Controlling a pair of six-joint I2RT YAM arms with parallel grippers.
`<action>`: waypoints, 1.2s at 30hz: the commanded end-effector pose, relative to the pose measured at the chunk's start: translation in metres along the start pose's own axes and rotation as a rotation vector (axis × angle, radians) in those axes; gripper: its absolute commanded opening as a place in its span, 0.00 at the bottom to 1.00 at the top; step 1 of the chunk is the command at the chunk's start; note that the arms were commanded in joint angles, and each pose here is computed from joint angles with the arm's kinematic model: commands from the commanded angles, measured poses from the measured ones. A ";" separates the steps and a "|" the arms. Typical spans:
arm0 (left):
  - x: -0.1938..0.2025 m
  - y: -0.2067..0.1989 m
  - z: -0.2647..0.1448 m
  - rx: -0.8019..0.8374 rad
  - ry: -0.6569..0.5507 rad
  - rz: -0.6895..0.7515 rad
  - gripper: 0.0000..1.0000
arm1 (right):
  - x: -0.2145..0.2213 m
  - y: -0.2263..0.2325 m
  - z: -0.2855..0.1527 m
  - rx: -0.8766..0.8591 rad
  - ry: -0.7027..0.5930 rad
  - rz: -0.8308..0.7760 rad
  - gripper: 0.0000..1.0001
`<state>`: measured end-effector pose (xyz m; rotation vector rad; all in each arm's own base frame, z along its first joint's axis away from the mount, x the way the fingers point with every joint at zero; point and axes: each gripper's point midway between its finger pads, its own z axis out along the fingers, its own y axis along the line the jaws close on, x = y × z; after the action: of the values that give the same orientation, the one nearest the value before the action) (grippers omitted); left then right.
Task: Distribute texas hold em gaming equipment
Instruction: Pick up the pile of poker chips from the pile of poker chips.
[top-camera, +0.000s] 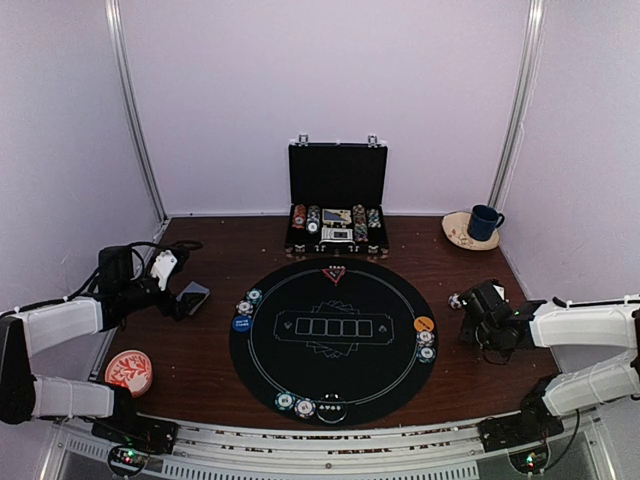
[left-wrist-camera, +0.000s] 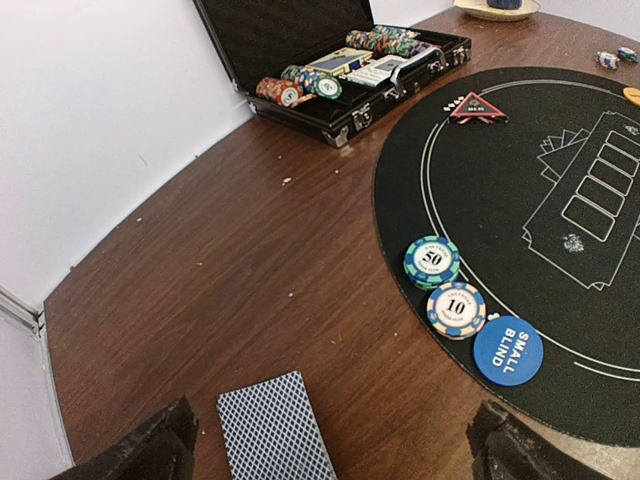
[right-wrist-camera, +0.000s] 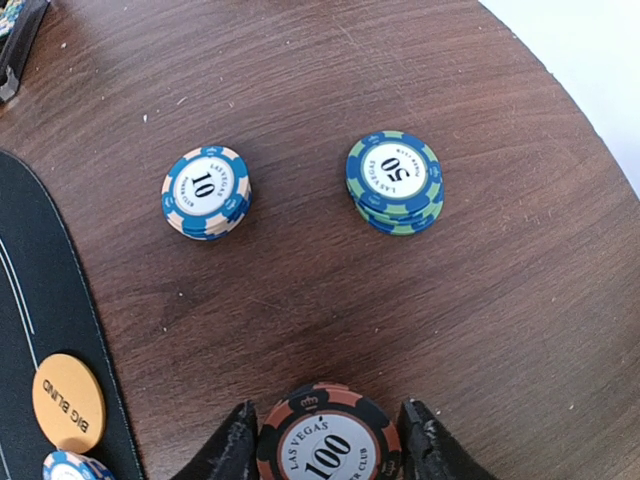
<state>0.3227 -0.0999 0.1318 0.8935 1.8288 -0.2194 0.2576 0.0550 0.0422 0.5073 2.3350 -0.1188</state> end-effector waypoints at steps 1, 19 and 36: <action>-0.008 0.003 0.000 -0.012 -0.035 0.033 0.98 | -0.002 -0.006 -0.002 0.022 -0.025 0.002 0.45; -0.007 0.003 0.001 -0.013 -0.032 0.031 0.98 | -0.008 -0.002 -0.011 -0.010 -0.061 0.010 0.28; -0.007 0.004 0.002 -0.016 -0.030 0.029 0.98 | -0.037 0.135 -0.064 -0.243 -0.117 -0.174 0.27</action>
<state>0.3230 -0.0999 0.1293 0.8942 1.8363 -0.2223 0.2766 0.1383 0.1063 0.2836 2.2578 0.0396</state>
